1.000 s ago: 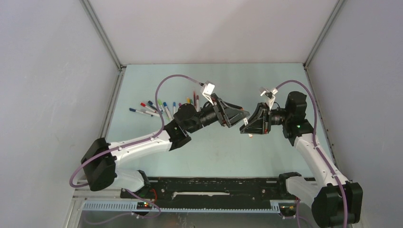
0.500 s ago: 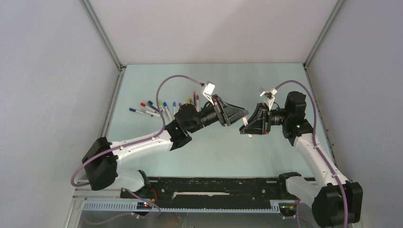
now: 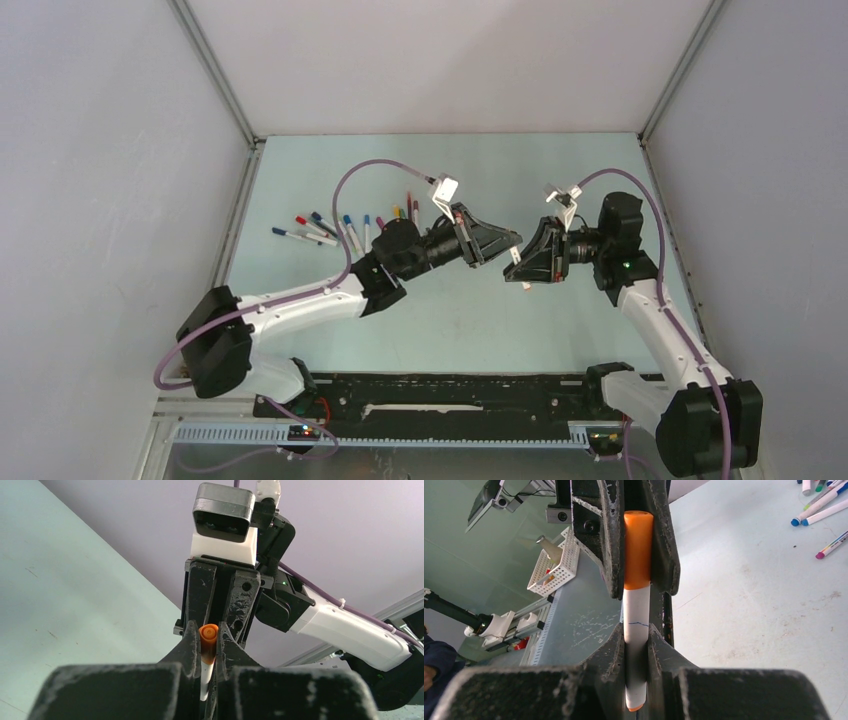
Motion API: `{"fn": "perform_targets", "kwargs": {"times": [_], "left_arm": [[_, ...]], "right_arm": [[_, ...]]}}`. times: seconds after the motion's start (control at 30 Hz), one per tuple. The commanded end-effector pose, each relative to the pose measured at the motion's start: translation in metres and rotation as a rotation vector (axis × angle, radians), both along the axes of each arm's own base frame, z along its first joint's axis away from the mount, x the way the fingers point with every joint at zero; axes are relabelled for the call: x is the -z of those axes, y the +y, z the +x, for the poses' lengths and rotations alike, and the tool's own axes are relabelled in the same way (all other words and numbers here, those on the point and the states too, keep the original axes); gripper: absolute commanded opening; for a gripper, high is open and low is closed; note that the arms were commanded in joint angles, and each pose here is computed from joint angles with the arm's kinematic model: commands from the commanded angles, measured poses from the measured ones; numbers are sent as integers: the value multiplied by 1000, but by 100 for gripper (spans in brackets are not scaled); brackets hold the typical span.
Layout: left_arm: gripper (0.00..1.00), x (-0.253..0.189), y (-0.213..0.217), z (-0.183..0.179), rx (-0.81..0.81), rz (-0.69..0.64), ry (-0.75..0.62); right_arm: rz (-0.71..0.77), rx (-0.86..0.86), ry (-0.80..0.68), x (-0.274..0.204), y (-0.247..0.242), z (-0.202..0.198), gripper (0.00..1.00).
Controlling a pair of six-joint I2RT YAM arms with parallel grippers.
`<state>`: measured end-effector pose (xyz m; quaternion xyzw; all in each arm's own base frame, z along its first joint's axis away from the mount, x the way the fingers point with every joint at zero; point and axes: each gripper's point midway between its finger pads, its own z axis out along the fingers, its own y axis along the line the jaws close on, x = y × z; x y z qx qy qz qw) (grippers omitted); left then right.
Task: Open the pen caps
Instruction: Open the pen cap from the pen, then place the pen at the center of the board, then place the pen cap at the center of the board.
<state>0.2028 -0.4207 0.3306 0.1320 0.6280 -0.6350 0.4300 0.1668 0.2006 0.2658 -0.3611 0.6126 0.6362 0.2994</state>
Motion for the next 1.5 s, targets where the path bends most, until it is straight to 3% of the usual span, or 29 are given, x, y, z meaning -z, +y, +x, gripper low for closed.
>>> {"fn": "perform_targets", "kwargs": {"times": [0.0,0.17,0.33,0.57,0.9,1.0,1.07,1.27,1.47], "left_arm": [[0,-30,21,18,-134,-43,-66],[0,-77,82,68,-458,-169,-149],[0,-119,125,98,-630,-315,-194],[0,-139,175,112,-740,-431,-206],[0,-124,217,121,-781,-459,-201],[0,-114,213,120,-736,-393,-219],[0,-91,207,121,-693,-293,-195],[0,28,192,105,-536,51,0],[0,104,192,91,-496,169,183]], "right_arm": [[3,-17,-14,1,2,0,0],[-5,-47,28,10,8,-1,0],[-18,-74,73,22,16,0,0],[-30,-85,89,32,22,1,0],[-42,-88,106,42,28,7,0],[-100,14,78,50,24,28,0],[-232,131,39,65,15,48,0],[-520,554,-107,92,-28,138,0],[-696,794,-54,125,-43,204,4]]}}
